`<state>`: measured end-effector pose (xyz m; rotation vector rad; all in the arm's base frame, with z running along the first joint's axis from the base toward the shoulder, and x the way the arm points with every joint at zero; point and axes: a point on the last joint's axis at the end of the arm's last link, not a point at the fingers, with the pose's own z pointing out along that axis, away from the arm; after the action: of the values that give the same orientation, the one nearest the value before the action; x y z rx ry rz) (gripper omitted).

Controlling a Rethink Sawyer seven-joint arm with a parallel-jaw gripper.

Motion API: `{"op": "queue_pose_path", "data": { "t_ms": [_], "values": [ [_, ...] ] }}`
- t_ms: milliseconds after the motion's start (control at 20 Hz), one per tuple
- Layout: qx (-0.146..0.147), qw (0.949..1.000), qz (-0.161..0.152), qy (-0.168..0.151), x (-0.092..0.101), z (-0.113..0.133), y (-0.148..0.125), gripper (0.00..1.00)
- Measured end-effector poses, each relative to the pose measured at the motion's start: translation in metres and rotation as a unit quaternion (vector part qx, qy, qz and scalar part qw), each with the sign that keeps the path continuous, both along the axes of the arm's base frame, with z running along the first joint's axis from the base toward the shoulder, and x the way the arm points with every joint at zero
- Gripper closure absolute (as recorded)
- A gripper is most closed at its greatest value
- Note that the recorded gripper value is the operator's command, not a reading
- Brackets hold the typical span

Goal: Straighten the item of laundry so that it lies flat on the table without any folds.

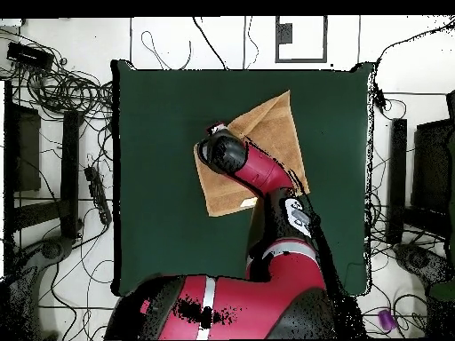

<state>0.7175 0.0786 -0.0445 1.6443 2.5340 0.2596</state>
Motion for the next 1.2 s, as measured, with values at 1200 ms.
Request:
{"op": "queue_pose_path", "data": {
  "t_ms": [1200],
  "values": [
    [-0.02, 0.9858, -0.008, -0.166, 0.04, -0.012, -0.016, 1.0]
  ]
}}
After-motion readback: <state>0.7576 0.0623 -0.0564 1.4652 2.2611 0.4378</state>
